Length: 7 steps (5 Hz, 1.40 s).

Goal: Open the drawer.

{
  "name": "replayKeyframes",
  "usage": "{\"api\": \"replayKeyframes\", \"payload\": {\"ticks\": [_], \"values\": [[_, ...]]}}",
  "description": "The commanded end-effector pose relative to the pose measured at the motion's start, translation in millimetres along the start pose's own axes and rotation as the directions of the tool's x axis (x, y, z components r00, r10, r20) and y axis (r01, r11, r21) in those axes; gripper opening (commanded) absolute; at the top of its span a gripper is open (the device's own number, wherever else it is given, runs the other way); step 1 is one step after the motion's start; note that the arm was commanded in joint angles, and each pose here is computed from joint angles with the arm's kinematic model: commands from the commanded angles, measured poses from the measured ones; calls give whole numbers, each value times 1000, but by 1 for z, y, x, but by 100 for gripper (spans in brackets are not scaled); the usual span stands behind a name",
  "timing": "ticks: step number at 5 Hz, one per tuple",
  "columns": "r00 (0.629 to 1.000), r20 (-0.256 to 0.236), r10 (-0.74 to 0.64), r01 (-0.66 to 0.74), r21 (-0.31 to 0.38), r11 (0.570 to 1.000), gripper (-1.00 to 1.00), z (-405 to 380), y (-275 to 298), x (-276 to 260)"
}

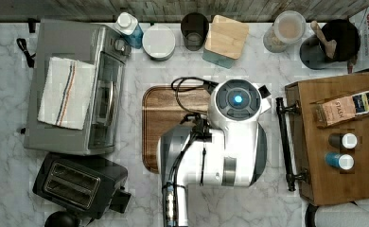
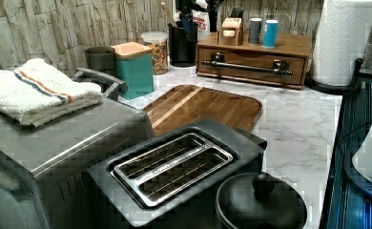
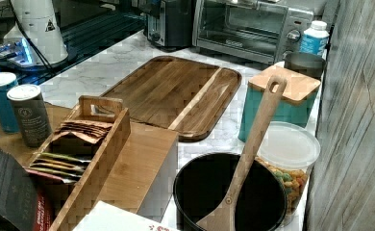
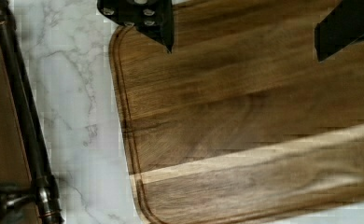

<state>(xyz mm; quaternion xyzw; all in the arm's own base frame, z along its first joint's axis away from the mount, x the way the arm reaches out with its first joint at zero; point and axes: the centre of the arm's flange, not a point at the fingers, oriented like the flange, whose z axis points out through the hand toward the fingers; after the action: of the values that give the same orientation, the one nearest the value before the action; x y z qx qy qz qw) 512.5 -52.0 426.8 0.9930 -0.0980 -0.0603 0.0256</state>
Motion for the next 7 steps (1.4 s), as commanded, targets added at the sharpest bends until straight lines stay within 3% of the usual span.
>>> {"api": "replayKeyframes", "payload": {"ticks": [1,4,7], "values": [[985,-145,-89,86,-29,996,100,10,111,-8],[934,-163,-317,297,-133,945,100,49,158,-26],[925,-136,-355,331,-170,928,100,77,179,-13]]}}
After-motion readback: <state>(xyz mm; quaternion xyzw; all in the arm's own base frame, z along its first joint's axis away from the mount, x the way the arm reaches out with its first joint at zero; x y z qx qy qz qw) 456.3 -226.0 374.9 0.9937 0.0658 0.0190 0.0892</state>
